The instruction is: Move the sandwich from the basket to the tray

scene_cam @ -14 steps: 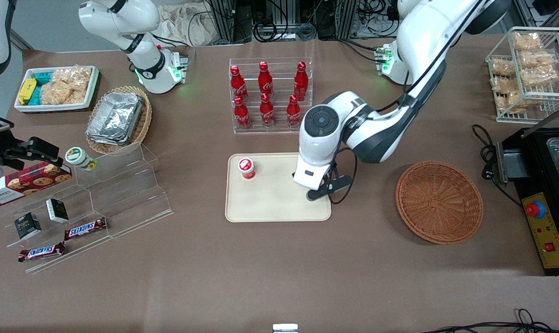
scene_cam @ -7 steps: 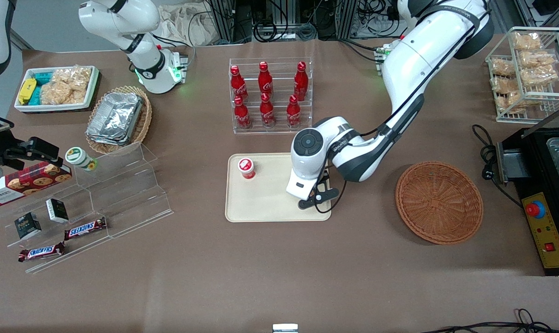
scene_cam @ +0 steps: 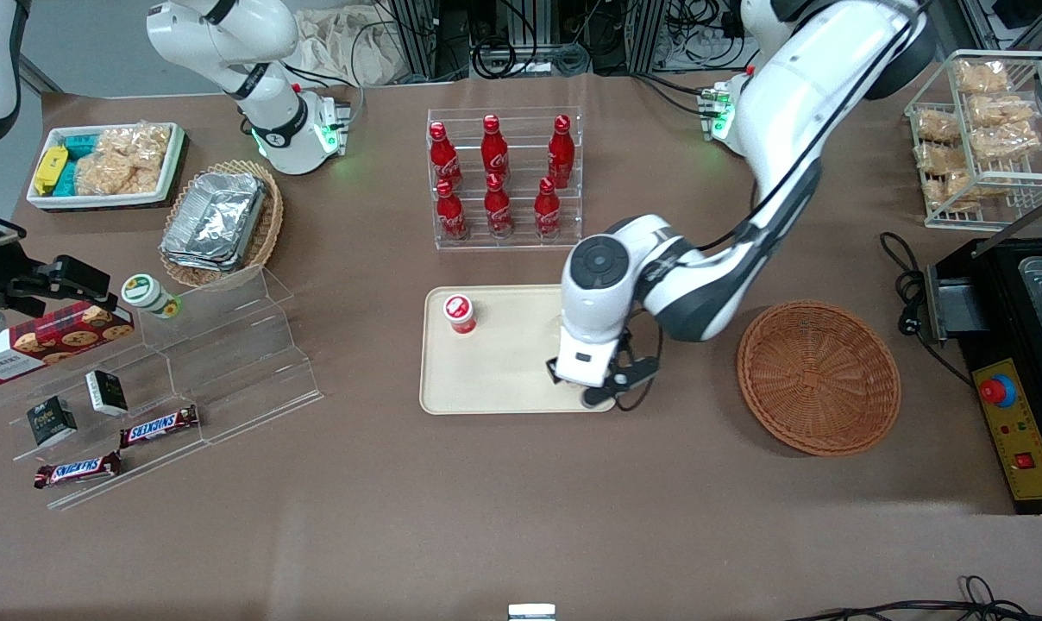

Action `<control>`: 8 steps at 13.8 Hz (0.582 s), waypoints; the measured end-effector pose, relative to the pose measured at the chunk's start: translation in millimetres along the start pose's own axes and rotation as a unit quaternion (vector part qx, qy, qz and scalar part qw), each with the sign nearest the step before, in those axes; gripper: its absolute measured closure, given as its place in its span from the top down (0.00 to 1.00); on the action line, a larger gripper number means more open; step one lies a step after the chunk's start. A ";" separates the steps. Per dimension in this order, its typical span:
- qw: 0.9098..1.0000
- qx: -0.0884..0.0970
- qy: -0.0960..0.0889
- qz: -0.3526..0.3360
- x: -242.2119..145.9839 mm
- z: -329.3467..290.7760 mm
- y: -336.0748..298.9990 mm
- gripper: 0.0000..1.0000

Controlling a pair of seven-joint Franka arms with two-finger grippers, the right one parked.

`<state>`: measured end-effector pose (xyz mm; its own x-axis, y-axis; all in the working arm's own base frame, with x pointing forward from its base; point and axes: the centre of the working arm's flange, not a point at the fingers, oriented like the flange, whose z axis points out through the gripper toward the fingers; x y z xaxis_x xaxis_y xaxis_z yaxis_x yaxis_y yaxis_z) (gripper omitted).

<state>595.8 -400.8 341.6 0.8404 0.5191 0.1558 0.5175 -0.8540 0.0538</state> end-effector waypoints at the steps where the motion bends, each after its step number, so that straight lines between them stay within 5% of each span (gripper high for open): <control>1: 1.000 0.005 0.011 -0.027 24.5 -32.1 -13.1 1.00; 4: 0.994 -0.002 0.032 -0.104 96.0 -123.6 -66.8 1.00; 8: 0.995 -0.010 0.010 -0.100 144.7 -174.2 -123.7 1.00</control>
<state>625.4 -226.3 529.4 0.7175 0.6779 0.1603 0.6706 -0.7344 0.1045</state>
